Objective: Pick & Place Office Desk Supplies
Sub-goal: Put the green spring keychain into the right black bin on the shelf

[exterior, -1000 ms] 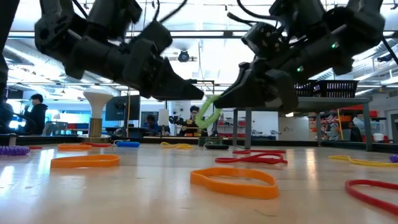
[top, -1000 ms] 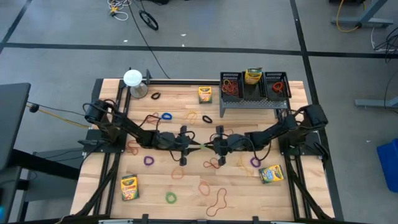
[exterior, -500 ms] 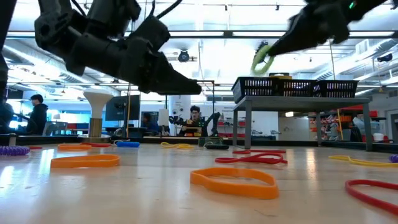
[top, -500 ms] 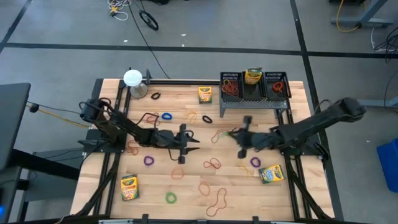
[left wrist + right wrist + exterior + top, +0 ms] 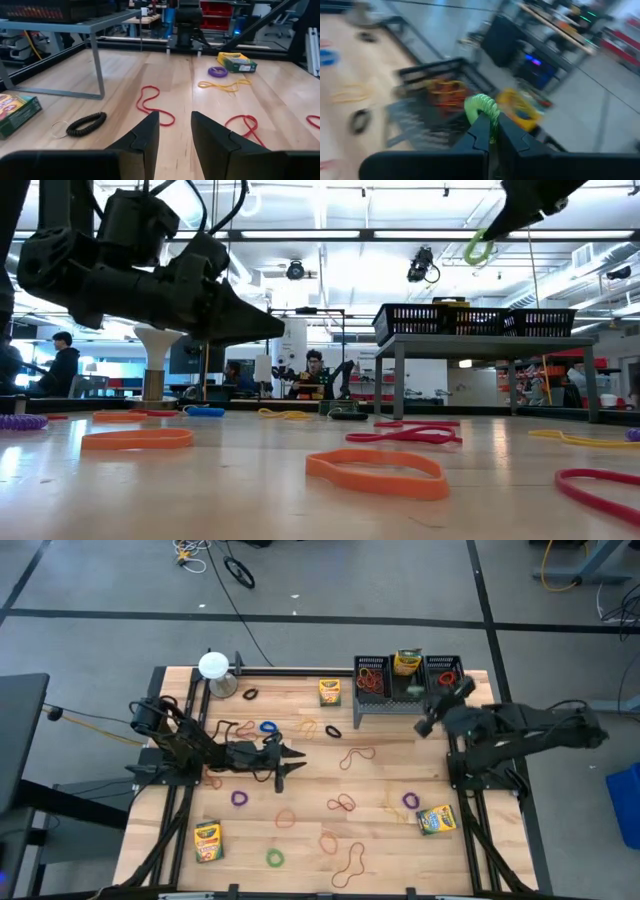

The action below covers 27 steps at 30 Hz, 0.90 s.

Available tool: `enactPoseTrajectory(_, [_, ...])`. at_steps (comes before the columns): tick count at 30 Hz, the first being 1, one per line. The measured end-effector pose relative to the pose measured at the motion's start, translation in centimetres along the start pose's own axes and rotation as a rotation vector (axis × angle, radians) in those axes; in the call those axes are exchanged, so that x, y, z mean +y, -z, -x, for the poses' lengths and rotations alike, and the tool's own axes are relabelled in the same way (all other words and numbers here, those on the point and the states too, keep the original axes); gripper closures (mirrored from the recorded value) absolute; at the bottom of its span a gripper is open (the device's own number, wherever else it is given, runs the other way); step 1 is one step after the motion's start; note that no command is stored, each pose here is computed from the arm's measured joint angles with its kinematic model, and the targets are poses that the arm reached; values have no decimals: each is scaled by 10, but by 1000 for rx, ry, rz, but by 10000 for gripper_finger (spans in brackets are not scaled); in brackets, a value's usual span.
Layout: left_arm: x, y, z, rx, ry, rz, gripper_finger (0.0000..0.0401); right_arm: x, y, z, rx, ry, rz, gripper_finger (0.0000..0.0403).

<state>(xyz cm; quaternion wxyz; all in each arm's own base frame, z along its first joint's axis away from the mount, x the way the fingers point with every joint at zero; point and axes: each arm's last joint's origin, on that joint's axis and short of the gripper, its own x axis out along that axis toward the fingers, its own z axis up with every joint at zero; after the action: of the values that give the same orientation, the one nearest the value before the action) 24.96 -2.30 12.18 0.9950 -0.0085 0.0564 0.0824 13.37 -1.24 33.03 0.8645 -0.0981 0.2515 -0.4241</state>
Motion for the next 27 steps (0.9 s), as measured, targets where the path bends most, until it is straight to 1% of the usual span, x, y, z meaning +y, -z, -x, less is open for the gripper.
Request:
enactPoseTrajectory(4, [0,0,0,0,0,0,282,-19,1,-13,62,140,-46,391])
enactPoseTrajectory(9, [0,0,0,1,-1,0,282,-40,8,-32,193,327,-71,391])
enactPoseTrajectory(12, [0,0,0,1,-1,0,282,-53,12,-43,267,405,-79,391])
enactPoseTrajectory(16, [0,0,0,3,-1,0,282,-66,18,-60,361,441,-113,390])
enactPoseTrajectory(20, [0,1,0,5,-1,2,282,-73,24,-78,456,462,-129,387])
enactPoseTrajectory(27, [0,1,0,7,-1,10,282,-74,33,-104,568,486,-106,359])
